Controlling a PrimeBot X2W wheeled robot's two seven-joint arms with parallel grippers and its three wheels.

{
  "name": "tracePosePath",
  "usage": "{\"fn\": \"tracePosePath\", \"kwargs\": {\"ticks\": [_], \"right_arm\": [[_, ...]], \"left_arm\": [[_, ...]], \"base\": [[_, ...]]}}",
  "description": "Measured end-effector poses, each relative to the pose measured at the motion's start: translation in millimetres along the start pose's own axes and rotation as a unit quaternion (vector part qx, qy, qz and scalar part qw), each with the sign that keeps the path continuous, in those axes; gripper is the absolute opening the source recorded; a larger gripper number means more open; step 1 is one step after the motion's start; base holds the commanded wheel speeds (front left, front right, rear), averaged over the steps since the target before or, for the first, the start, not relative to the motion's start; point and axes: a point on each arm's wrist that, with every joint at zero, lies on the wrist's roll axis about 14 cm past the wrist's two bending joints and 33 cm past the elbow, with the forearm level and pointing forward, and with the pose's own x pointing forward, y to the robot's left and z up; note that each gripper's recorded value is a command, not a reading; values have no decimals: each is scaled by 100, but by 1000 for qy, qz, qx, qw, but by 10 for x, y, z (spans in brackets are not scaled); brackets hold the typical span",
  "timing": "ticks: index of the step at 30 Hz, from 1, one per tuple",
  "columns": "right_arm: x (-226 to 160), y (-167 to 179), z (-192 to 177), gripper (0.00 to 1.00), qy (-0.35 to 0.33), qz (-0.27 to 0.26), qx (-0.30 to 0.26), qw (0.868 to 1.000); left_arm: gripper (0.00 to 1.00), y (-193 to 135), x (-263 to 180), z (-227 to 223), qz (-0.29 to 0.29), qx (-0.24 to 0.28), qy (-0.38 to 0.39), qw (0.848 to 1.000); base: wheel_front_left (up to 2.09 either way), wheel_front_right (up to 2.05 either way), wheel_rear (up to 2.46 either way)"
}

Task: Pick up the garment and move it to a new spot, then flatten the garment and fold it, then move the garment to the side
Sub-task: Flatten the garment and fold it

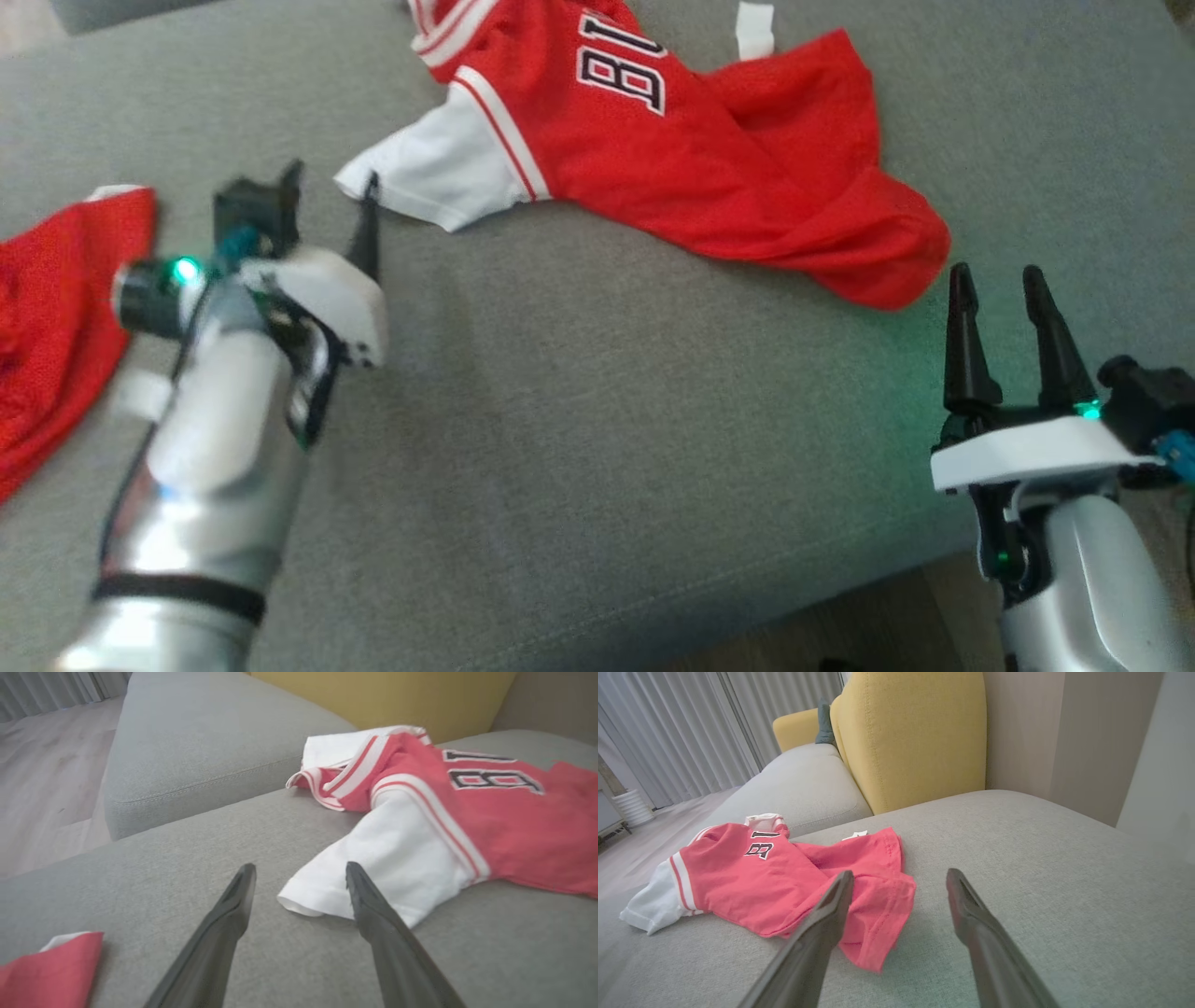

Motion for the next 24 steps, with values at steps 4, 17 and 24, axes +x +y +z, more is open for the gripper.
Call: {"fn": "tracePosePath", "kwargs": {"ticks": [4,17,24], "right_arm": [[15,-86,-50,100,8,-13,-2,1000],[48,-174,-86,100,11,-27,-7,1000],[34,-174,-90,100,10,-27,-5,1000]], "left_arm": [[100,101,241,-141,-4,38,38,999],[100,38,435,-491,-49,86,106,989],[0,-67,400,-438,-58,54,96,992]], "base": [[0,0,0],[0,0,0],[0,0,0]]}}
